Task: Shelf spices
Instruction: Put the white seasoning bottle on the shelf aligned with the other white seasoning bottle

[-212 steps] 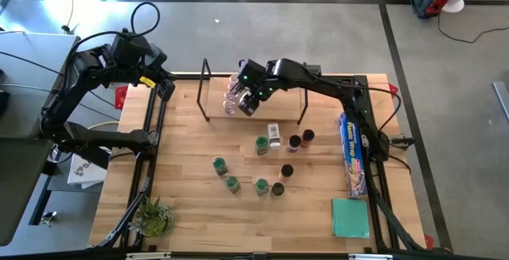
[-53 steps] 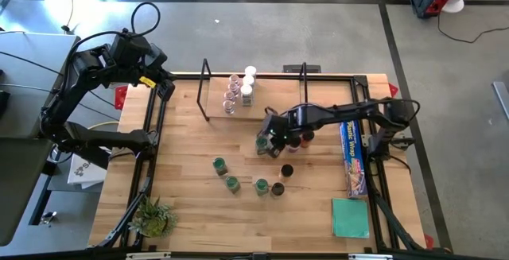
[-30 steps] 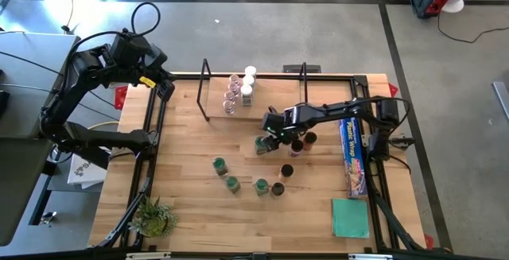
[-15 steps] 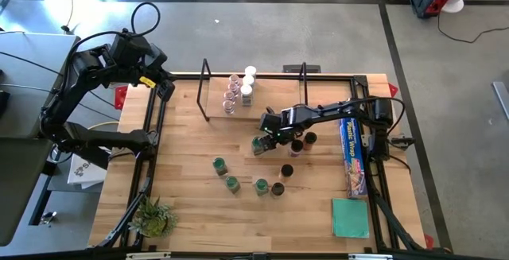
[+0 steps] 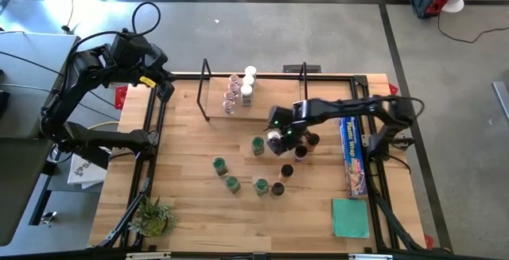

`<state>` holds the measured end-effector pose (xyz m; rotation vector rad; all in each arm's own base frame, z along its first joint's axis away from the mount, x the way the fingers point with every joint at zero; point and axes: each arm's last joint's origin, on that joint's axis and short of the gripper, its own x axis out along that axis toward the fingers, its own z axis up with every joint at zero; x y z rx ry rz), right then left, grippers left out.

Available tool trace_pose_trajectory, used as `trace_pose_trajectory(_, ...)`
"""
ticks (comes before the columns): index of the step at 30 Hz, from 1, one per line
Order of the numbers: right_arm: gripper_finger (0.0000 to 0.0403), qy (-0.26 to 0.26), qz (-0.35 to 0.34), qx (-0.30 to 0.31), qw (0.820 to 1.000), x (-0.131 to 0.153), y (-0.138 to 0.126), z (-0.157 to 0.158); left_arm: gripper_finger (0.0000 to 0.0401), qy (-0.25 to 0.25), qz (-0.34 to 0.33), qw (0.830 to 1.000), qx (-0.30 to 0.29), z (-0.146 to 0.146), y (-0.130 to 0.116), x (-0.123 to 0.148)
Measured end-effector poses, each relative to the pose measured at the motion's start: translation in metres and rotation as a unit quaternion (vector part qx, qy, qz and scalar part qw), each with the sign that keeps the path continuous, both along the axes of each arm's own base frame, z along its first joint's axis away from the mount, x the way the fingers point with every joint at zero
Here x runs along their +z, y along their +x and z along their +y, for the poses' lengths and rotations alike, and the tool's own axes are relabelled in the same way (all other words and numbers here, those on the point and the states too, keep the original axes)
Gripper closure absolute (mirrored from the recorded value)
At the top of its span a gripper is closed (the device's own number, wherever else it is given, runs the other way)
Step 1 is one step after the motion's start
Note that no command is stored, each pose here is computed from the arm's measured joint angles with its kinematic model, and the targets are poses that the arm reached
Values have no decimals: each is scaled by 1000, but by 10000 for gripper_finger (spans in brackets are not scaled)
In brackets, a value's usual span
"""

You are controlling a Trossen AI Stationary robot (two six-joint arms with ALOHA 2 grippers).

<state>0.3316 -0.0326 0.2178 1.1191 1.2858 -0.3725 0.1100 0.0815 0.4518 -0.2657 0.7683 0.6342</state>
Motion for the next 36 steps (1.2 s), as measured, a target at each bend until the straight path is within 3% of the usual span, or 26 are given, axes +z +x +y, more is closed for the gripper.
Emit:
trace_pose_trajectory(3,219,38,-46,-11,998,31,-12,4,401,1,-28,998,-48,0,4,3)
trace_pose_trajectory(7,219,92,-129,-22,987,65,-19,7,395,30,-88,976,-196,0,19,11)
trace_pose_trajectory(12,219,144,-221,-18,964,87,-12,4,342,85,-92,931,-344,4,55,7)
trace_pose_trajectory(16,219,152,-268,-41,950,92,-3,-7,265,78,-94,874,-470,-1,91,-6)
trace_pose_trajectory(19,219,150,-302,-55,940,97,1,-17,206,82,-60,845,-525,-6,121,-23)
trace_pose_trajectory(21,219,147,-316,-63,935,100,2,-22,178,93,-35,838,-537,-9,140,-34)
trace_pose_trajectory(26,219,142,-323,-73,933,101,2,-28,153,128,29,860,-493,-10,178,-54)
trace_pose_trajectory(33,219,138,-327,-67,933,101,2,-27,153,165,42,832,-528,-12,200,-67)
trace_pose_trajectory(36,219,134,-329,-63,932,101,2,-27,153,203,59,807,-552,-18,205,-70)
